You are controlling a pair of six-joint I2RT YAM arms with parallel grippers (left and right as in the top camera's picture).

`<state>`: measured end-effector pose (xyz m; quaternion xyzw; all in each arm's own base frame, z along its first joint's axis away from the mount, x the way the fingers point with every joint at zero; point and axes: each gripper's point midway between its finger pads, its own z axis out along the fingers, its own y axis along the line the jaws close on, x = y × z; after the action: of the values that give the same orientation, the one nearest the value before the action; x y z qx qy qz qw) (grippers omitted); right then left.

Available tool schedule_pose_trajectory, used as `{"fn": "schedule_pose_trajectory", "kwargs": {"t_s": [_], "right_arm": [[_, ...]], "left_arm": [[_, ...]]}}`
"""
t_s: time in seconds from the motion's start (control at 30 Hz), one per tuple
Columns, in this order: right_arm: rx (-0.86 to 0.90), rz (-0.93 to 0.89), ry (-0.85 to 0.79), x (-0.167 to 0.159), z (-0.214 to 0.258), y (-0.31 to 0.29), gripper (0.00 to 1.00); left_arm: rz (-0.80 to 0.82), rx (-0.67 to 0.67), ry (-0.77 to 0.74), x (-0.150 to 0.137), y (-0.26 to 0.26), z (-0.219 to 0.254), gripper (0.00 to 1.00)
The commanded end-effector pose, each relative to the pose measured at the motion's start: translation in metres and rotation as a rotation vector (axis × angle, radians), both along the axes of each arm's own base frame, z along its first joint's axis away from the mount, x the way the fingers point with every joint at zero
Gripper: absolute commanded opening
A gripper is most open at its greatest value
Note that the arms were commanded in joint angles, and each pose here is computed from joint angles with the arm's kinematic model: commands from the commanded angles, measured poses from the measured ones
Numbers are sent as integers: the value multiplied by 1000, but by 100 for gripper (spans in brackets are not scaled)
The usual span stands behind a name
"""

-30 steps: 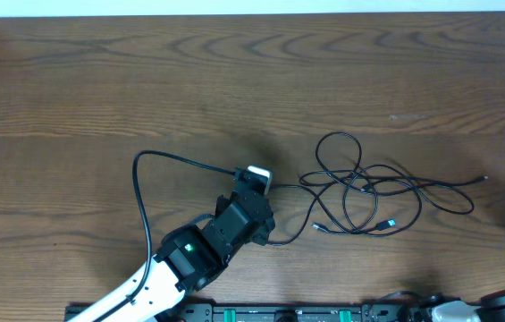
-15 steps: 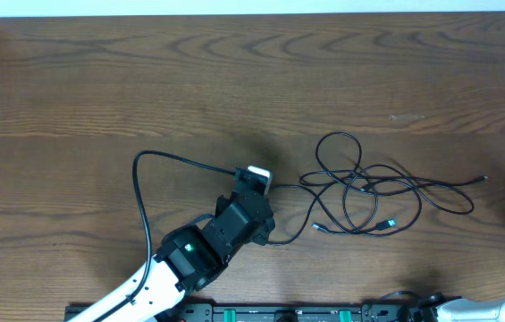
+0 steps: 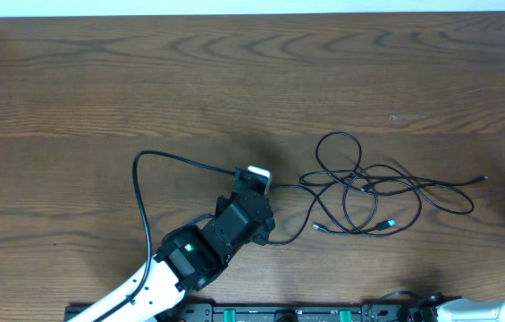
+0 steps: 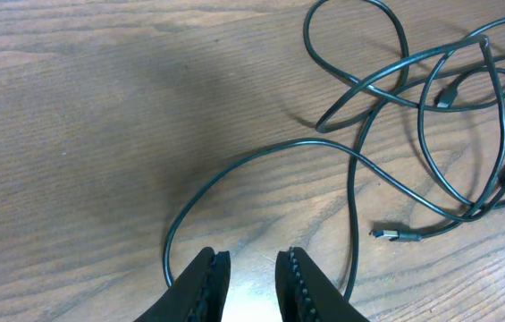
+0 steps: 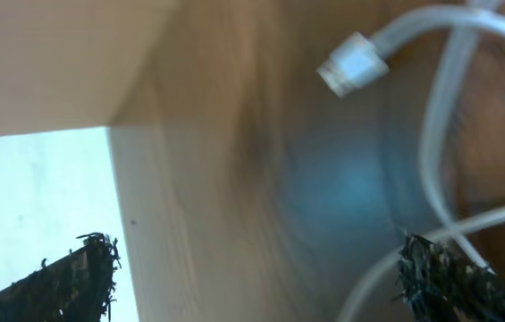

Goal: Untangle cables

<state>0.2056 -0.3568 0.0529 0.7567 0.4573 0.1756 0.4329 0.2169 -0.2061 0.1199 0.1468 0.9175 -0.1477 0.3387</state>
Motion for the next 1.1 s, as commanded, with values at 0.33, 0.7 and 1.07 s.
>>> {"fn": "schedule_pose_trajectory", "kwargs": {"t_s": [0.33,0.7,1.07], "right_arm": [[128,46,-55,5,18,31,99],[-24,53,-101,-1,99,48,99],[141,78,-11,-11,65,79,99]], "left_arm": [[9,-8,-15,3,0,6,24],[10,-8,-14,3,0,6,24],[9,-8,-14,3,0,6,24]]}}
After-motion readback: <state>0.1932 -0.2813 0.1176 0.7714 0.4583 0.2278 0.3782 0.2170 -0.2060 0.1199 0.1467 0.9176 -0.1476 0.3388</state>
